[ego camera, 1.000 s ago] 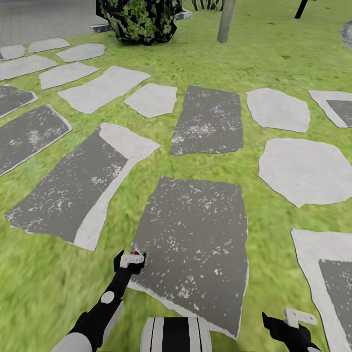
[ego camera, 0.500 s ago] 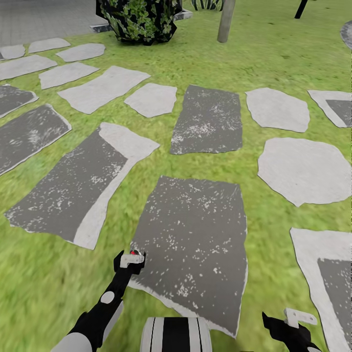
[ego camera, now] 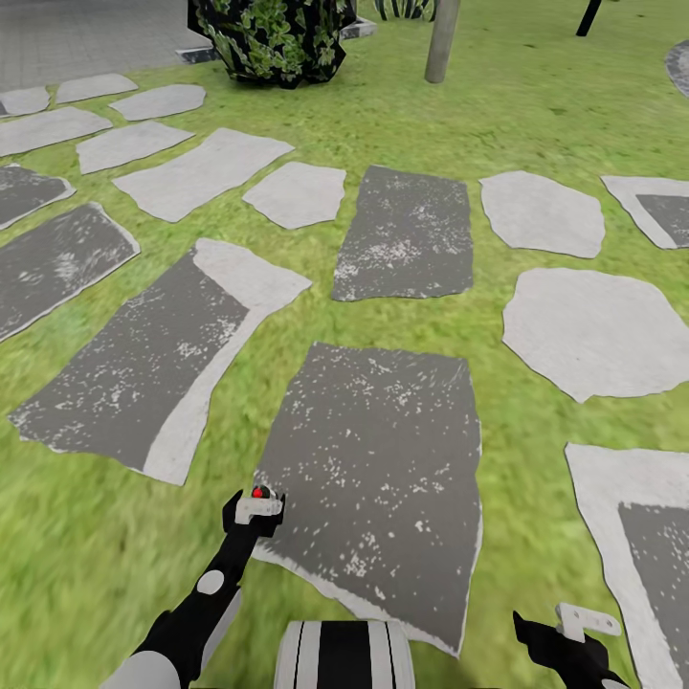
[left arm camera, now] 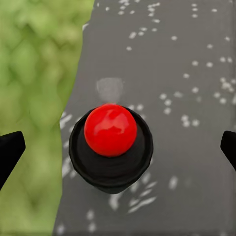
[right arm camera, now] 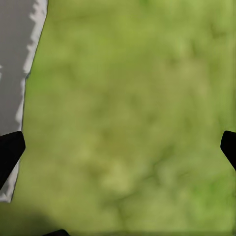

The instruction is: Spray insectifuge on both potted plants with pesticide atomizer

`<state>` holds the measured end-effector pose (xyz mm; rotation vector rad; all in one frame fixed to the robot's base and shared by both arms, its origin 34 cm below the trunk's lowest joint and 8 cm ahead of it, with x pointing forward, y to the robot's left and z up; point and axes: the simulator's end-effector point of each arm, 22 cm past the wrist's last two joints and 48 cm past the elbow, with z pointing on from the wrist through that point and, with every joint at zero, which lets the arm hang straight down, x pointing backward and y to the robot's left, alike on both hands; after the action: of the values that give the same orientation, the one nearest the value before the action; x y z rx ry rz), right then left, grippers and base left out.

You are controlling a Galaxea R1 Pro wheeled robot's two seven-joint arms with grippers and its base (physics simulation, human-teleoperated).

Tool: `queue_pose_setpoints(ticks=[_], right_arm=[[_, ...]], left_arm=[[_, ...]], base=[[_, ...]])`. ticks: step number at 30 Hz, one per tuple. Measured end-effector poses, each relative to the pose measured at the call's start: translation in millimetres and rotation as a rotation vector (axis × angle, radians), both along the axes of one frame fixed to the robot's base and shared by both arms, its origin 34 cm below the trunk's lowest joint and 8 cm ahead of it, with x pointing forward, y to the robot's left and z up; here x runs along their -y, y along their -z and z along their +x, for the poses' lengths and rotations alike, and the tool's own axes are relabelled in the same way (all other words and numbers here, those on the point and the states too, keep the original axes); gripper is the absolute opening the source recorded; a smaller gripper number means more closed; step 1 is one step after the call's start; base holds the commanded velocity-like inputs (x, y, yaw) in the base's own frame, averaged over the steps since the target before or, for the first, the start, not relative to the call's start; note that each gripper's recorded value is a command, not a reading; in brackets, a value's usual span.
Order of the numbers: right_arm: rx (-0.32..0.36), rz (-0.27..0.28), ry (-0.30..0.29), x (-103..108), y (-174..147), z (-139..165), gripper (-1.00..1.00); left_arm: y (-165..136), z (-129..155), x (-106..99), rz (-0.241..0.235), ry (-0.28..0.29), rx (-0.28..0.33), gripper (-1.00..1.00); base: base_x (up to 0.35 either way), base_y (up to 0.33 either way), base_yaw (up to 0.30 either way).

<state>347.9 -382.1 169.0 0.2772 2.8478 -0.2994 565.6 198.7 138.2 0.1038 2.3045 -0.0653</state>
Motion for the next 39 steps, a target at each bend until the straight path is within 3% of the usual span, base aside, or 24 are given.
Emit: queue_pose_setpoints(ticks=[39], right_arm=[[0.000,-0.001,0.000,0.1,0.0,0.0,1.00]], left_arm=[[-0.2,0.3,0.0,0.000,0.000,0.001,1.00]], base=[[0.001,0.010,0.000]])
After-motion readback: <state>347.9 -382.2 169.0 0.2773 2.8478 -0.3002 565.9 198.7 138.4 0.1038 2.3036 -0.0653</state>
